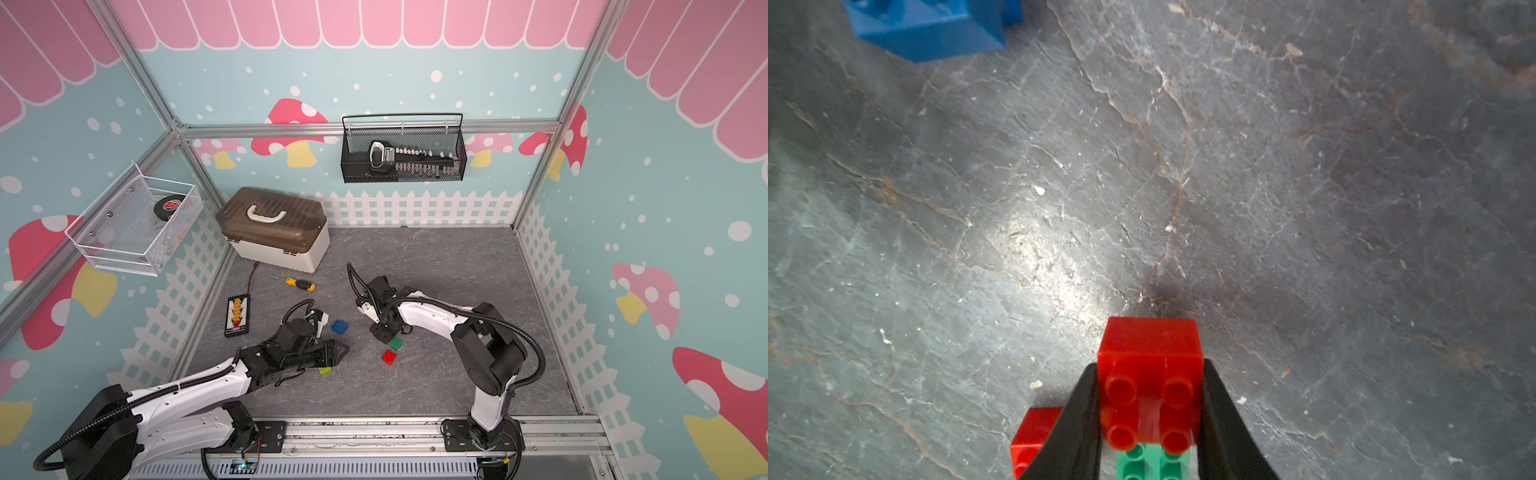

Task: Assemble the letter y with lego
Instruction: Assemble the lego brick with the lego brick.

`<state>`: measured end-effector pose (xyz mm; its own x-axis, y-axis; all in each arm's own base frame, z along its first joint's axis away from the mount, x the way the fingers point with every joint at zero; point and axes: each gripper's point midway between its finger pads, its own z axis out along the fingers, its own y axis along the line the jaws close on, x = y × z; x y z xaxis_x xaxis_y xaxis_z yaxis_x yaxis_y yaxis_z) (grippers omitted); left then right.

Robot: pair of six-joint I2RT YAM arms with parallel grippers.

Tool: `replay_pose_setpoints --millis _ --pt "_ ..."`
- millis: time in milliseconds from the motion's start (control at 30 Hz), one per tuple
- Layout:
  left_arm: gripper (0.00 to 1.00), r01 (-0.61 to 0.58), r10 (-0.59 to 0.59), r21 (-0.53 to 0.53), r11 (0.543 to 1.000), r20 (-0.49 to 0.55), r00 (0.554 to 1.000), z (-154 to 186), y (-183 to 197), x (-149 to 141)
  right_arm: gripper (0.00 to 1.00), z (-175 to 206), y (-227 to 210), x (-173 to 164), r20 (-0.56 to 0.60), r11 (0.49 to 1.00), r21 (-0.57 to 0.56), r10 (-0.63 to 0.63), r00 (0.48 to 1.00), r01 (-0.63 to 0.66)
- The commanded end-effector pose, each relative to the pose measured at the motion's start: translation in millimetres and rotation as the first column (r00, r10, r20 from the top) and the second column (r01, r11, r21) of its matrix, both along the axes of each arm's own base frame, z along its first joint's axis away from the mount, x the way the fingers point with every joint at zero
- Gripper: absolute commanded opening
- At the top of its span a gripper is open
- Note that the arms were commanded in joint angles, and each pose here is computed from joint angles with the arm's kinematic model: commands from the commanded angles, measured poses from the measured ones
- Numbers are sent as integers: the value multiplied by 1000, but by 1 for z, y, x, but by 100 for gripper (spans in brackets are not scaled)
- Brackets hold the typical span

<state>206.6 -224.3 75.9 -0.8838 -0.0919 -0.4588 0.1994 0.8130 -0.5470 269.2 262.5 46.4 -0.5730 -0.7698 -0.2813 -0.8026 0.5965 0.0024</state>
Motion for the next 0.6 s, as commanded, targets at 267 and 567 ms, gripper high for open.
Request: replay_pose_setpoints --millis 267,567 --pt "67 -19 18 6 1000 9 1000 -3 5 2 26 -19 -14 -29 -107 998 -58 22 994 -28" --pt "67 -18 18 5 1000 9 1000 -3 5 2 26 -18 -24 -33 -115 994 -98 29 993 -40"
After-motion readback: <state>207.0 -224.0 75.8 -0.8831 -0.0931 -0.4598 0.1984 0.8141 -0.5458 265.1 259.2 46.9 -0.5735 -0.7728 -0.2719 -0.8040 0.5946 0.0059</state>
